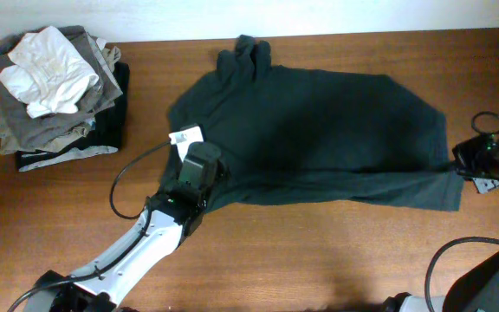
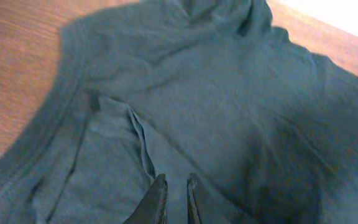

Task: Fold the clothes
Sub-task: 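Grasp the shirt's left and right side edges with both grippers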

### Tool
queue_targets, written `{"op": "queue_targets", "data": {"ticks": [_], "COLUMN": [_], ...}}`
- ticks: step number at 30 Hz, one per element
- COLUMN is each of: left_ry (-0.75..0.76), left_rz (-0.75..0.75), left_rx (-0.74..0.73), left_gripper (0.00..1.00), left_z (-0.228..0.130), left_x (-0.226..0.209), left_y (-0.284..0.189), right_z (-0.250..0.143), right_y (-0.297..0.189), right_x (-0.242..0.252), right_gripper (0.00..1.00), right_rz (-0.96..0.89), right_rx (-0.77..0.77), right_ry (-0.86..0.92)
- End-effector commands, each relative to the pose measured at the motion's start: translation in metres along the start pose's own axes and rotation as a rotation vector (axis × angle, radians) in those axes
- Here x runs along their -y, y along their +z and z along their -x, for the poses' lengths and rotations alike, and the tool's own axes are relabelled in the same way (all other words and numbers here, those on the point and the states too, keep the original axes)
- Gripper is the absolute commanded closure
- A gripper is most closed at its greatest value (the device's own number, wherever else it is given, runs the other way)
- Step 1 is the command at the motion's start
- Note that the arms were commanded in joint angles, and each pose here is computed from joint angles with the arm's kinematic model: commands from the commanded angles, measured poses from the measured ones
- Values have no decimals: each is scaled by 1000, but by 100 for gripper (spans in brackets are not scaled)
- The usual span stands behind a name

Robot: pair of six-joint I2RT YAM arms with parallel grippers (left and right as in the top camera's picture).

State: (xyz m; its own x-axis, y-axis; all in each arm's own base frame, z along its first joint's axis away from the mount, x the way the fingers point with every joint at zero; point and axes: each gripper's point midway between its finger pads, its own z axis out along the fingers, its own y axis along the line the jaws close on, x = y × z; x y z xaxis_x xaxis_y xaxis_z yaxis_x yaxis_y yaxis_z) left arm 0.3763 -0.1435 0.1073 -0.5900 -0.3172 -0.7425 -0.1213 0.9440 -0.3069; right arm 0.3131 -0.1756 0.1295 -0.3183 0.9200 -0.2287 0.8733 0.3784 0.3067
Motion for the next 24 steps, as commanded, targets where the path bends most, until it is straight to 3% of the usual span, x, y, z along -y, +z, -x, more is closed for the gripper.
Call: {"op": "queue_targets", "data": {"ticks": [1, 2, 4, 6, 8, 9, 12, 14, 18, 22, 24], "left_ry": [29, 57, 143, 180, 196, 201, 212, 220, 225, 225, 181], "left_rz": [64, 65, 61, 70, 70, 55, -29, -80, -99, -106, -113], "left_rx": [69, 67, 61, 45, -7, -39, -161, -285, -458, -483, -519], "left_gripper": [82, 69, 43, 33, 31, 34, 54, 60, 77, 78, 84], "left_z": [17, 17, 17, 20, 21, 19, -4, -32, -76, -74, -76], "left_x": [-8, -8, -6, -7, -7, -6, 1, 5, 3, 1, -7], "left_y": [1, 1, 0, -7, -25, -34, -45, -44, -26, -17, -12], "right_z": [0, -3, -5, -5, -6, -8, -24, -35, -47, -52, -57], "right_y": [4, 7, 11, 8, -2, -6, -6, 1, 30, 52, 64], "right_x": [-4, -5, 2, 10, 17, 20, 29, 36, 49, 51, 57], "right_gripper": [87, 62, 1, 1, 1, 2, 27, 44, 96, 96, 96], "right_rz": [-39, -47, -90, -121, -150, -159, -193, -222, -270, -274, -297], "right_rx": [40, 32, 29, 19, -10, -30, -106, -153, -232, -287, -327], "right_ry": [-2, -20, -26, -25, -26, -49, -133, -150, -143, -179, -177]}}
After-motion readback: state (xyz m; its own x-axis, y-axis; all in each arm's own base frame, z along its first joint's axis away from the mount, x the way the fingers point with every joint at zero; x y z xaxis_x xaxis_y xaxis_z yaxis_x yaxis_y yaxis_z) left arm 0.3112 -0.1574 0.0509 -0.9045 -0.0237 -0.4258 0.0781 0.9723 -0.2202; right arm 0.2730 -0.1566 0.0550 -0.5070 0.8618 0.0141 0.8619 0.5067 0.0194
